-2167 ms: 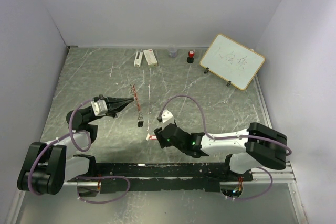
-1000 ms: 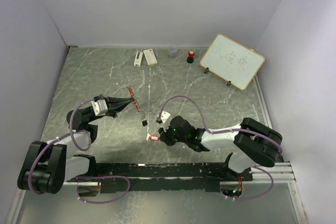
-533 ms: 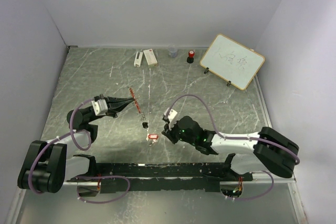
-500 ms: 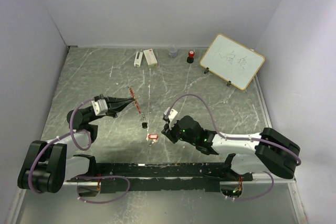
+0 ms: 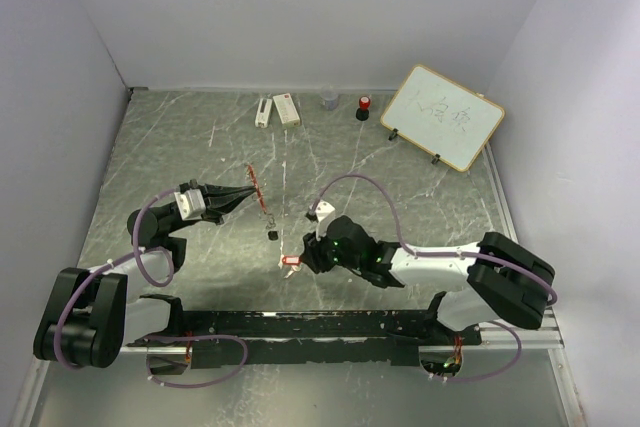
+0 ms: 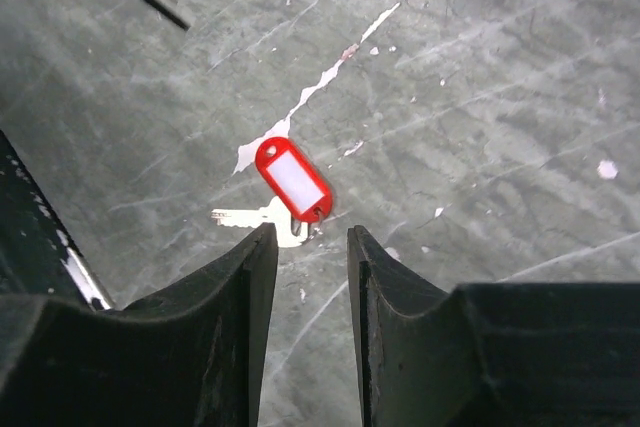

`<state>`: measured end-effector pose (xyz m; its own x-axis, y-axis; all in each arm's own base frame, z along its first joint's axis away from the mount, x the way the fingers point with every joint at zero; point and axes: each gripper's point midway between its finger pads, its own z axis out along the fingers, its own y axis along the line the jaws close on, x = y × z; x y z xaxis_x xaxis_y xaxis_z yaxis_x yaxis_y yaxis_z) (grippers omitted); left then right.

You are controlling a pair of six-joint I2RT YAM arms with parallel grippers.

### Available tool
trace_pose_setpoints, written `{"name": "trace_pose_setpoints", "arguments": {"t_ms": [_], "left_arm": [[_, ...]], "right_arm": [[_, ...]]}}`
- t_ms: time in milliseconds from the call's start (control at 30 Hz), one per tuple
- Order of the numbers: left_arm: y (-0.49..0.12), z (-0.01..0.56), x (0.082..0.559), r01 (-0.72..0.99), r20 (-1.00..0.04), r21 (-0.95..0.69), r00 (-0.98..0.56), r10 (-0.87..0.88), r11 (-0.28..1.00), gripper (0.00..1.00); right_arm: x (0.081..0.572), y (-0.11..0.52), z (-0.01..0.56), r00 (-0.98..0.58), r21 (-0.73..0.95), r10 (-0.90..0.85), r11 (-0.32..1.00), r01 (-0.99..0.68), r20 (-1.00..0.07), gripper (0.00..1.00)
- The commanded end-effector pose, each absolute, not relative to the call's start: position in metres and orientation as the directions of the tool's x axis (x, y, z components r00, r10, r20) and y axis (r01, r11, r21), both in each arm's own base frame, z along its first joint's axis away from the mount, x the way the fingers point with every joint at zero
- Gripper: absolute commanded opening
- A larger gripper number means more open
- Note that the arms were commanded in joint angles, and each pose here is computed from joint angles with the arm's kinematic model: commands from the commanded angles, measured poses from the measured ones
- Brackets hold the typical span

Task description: Put the keys on the keyring

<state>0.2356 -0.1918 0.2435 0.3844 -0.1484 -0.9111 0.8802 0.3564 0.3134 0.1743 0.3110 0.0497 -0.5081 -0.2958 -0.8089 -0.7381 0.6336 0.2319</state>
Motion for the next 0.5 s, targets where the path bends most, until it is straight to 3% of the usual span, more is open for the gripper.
{"name": "trace_pose_setpoints", "arguments": {"t_ms": [0,467], "left_arm": [[-0.187,0.281,0.218,0.771,-0.776,0.516,0.605,-0.177,0.374,0.06],[-0.187,0.282,0.217,0.77,-0.775,0.517,0.607,-0.178,0.374,0.07]], "right_arm": [[0.168,0.315,0.053,-0.612,0.37,-0.162,0.669,-0.645,-0.774,0.34],[0.163,0.316,0.028,-0.685,0.415,-0.137,0.705,-0.575,-0.716,0.34]]}}
